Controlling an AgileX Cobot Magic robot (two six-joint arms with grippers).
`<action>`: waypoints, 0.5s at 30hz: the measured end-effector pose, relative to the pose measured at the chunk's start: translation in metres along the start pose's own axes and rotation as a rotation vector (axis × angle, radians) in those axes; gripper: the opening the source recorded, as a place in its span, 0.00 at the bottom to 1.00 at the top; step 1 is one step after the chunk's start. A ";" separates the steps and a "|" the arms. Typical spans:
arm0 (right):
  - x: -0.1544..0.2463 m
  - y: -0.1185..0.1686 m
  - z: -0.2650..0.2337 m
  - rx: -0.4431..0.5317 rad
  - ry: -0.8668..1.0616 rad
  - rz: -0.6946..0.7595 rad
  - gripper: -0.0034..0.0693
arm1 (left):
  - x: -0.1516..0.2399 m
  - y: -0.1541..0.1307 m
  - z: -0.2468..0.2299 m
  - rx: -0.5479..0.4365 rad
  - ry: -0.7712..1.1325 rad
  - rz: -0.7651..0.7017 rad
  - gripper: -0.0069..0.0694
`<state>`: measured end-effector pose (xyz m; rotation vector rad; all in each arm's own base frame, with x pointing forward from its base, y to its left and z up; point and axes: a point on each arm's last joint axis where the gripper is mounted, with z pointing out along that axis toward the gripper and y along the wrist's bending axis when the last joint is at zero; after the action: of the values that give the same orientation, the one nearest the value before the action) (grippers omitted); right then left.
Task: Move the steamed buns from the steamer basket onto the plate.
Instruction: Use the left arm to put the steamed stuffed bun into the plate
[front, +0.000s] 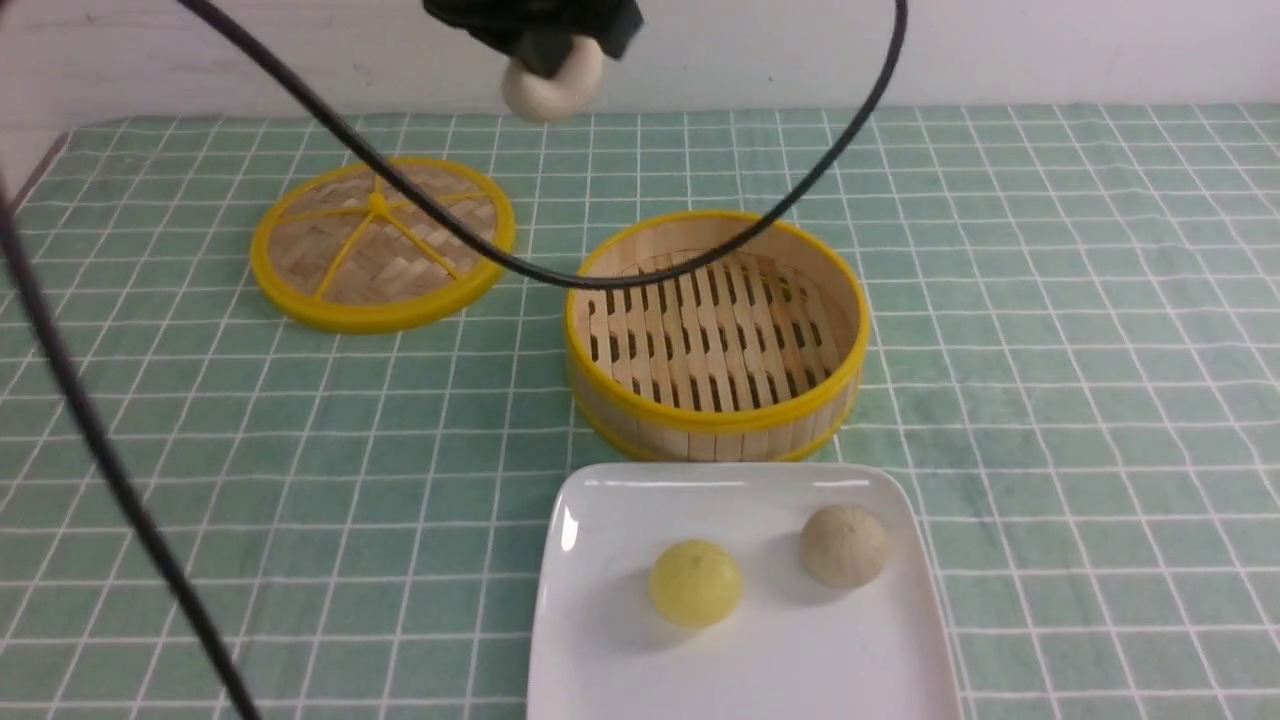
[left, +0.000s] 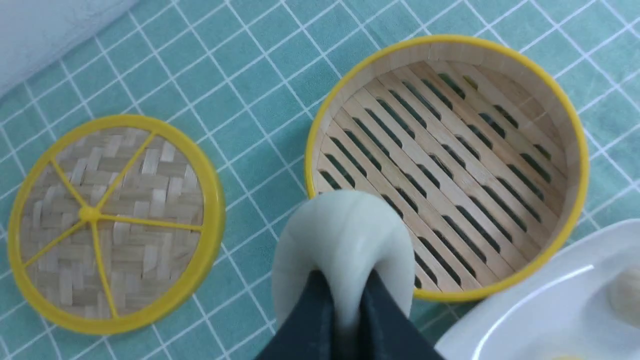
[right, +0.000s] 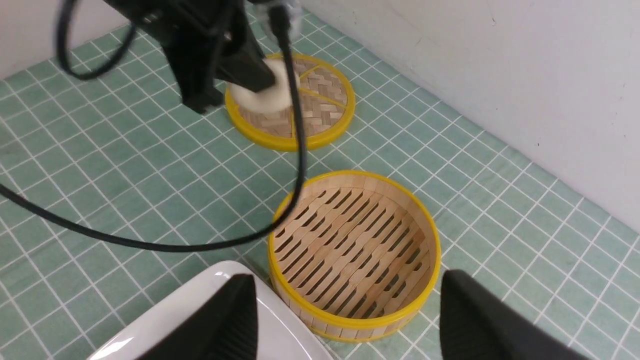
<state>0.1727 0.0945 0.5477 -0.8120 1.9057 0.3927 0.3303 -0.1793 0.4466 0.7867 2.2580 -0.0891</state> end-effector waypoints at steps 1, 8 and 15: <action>0.000 0.000 0.000 0.004 0.002 -0.001 0.71 | 0.000 0.000 -0.014 0.005 -0.020 -0.013 0.13; 0.001 -0.002 0.000 0.024 0.009 -0.008 0.71 | 0.008 -0.011 -0.061 0.139 -0.107 -0.118 0.13; 0.001 -0.003 0.000 0.034 0.013 -0.011 0.71 | 0.040 -0.027 -0.012 0.249 0.100 -0.165 0.13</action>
<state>0.1744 0.0918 0.5469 -0.8045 1.9140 0.3484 0.2852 -0.1773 0.4243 0.7437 2.4344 -0.4241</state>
